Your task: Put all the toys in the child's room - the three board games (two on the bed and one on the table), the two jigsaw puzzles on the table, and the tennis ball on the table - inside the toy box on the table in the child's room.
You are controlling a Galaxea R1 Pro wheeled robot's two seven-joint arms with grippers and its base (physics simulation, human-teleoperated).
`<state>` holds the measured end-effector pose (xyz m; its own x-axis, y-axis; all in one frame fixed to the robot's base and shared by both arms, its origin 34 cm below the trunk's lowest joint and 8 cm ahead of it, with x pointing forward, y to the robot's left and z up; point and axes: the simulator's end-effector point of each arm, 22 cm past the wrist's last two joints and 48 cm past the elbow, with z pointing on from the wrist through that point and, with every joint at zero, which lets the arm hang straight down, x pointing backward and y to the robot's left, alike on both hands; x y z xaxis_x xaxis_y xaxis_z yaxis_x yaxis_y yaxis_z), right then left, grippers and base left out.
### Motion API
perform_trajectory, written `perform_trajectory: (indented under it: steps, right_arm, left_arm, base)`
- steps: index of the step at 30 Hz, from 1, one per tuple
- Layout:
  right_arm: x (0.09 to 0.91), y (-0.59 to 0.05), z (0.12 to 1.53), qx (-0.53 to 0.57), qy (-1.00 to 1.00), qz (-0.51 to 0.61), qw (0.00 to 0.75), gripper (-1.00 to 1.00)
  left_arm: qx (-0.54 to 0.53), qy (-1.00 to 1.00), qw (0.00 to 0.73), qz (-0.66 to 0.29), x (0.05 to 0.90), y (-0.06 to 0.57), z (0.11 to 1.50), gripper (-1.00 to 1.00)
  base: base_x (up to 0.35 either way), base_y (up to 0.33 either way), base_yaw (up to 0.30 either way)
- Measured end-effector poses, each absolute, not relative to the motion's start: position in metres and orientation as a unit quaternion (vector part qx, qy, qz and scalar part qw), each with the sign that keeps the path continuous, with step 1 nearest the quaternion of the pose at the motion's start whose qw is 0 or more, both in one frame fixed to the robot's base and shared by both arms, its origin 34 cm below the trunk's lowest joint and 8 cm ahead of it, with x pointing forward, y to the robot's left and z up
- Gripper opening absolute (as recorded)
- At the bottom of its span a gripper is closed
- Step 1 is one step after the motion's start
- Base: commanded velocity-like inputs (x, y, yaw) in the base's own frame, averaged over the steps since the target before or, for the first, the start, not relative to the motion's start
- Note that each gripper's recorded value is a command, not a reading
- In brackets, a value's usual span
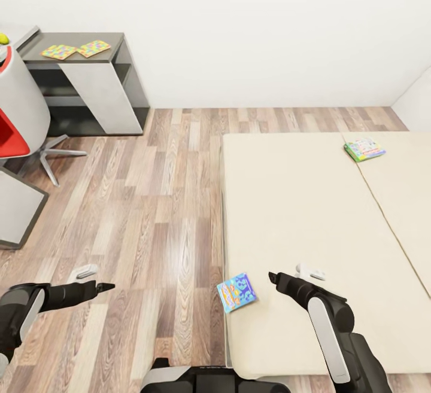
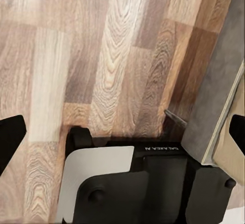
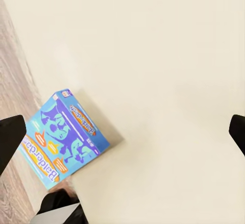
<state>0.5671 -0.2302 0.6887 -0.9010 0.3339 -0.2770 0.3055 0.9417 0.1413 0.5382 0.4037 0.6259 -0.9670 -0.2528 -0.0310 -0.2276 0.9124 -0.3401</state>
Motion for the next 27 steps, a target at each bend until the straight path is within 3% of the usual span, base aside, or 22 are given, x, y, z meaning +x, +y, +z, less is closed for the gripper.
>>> perform_trajectory:
  steps: [9, 27]
  right_arm:
    - [0.571, -0.229, 0.695, 0.163, 0.973, 0.048, 0.157, 1.0]
    - [0.578, -0.228, 0.708, 0.161, 0.971, 0.051, 0.171, 1.0]
  left_arm:
    - [-0.124, 0.985, 0.038, -0.112, 0.537, 0.415, 0.618, 1.0]
    - [-0.113, 0.985, 0.071, -0.11, 0.554, 0.412, 0.628, 1.0]
  base:
    - [0.0, 0.0, 0.0]
    - [0.0, 0.0, 0.0]
